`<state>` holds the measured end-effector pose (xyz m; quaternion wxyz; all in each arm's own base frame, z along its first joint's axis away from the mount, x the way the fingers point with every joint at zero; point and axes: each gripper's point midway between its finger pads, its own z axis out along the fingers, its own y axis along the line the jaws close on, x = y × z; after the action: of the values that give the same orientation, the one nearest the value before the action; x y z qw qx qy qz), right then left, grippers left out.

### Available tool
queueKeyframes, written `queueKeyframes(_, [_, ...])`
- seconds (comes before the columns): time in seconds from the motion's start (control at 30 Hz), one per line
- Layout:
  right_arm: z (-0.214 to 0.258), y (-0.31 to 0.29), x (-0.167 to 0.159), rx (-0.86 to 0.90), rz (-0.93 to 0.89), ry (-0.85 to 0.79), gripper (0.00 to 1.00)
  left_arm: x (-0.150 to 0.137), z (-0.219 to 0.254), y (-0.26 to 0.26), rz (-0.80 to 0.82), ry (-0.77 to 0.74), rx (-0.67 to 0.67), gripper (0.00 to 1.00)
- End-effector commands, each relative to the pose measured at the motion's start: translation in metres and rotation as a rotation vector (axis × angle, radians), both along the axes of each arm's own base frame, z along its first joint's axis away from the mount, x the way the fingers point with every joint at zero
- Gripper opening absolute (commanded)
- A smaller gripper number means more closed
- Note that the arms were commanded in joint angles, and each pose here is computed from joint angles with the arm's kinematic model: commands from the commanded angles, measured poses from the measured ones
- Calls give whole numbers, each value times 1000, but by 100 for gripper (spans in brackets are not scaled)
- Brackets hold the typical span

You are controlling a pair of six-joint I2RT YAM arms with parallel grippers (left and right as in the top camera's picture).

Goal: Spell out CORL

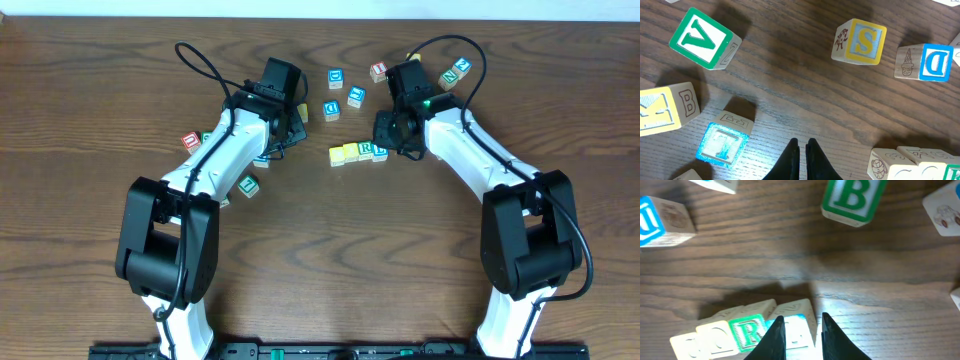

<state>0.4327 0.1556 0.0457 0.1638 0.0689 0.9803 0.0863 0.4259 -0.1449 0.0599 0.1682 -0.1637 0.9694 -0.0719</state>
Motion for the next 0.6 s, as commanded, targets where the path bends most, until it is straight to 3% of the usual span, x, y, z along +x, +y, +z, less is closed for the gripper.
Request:
queueKeyframes(0.0, [-6,-2,-1,-22,-19,18,19,-4,1,3,7,6,2,7])
queueKeyframes(0.4, [36,10,-13,50,45,17,19,-4,1,3,4,5,4,8])
queueKeyframes(0.57, [27,15,-31,50,68,83,18,-4,1,3,4,5,4,7])
